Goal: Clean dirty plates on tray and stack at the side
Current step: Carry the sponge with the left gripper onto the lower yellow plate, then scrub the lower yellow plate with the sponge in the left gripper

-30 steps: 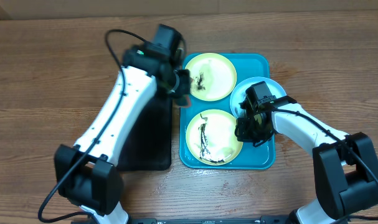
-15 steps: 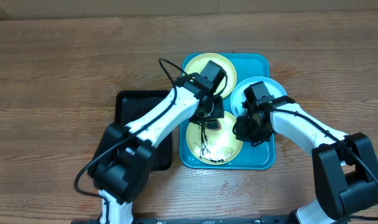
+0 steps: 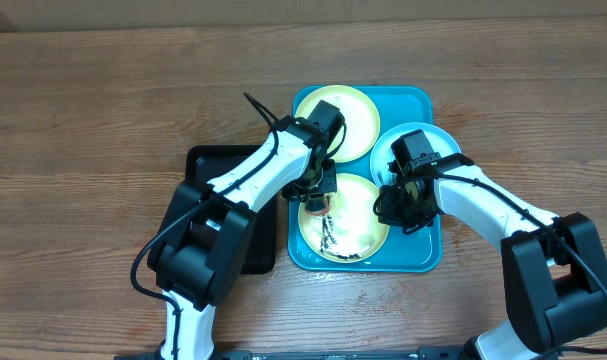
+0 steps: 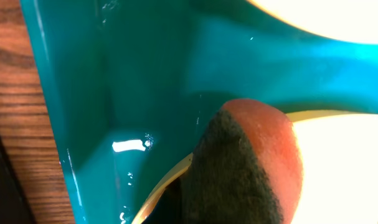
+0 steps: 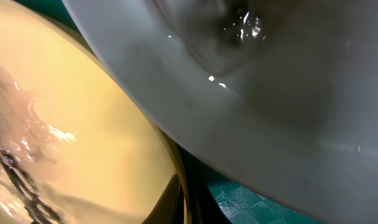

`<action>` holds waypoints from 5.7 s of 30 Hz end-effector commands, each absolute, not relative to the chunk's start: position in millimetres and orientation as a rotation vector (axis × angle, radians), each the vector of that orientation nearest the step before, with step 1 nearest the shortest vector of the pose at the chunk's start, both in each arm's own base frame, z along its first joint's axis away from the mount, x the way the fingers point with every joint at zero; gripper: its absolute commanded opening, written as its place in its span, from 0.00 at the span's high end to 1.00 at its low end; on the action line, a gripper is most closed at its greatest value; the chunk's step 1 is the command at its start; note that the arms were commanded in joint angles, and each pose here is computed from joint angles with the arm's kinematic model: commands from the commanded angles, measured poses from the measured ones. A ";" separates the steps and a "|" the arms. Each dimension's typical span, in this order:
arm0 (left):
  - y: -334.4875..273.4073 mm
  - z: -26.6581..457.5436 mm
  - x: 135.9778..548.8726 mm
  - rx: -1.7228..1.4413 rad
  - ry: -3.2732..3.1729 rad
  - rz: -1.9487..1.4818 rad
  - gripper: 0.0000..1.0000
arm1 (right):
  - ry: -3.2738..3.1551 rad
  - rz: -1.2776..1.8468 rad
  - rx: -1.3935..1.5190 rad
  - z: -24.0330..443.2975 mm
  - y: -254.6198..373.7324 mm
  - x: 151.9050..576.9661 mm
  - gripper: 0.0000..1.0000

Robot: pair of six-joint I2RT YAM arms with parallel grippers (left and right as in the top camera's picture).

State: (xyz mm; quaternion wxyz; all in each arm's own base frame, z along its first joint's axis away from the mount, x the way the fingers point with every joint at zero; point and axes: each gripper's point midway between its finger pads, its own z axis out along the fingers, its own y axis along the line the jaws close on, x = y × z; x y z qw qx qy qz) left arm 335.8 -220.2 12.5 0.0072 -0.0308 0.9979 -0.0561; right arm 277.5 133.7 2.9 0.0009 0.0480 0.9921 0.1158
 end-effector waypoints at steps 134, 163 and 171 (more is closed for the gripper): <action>-183.6 9.9 358.0 0.135 2.949 0.411 0.96 | 3.130 0.075 0.231 -16.4 98.6 274.4 0.96; -354.6 1.4 246.3 0.224 3.349 -0.960 0.96 | 3.130 0.074 0.230 -16.4 98.5 274.4 0.96; -371.3 8.6 261.6 -0.019 3.319 -1.074 0.96 | 3.130 0.075 0.230 -16.4 98.6 274.5 0.96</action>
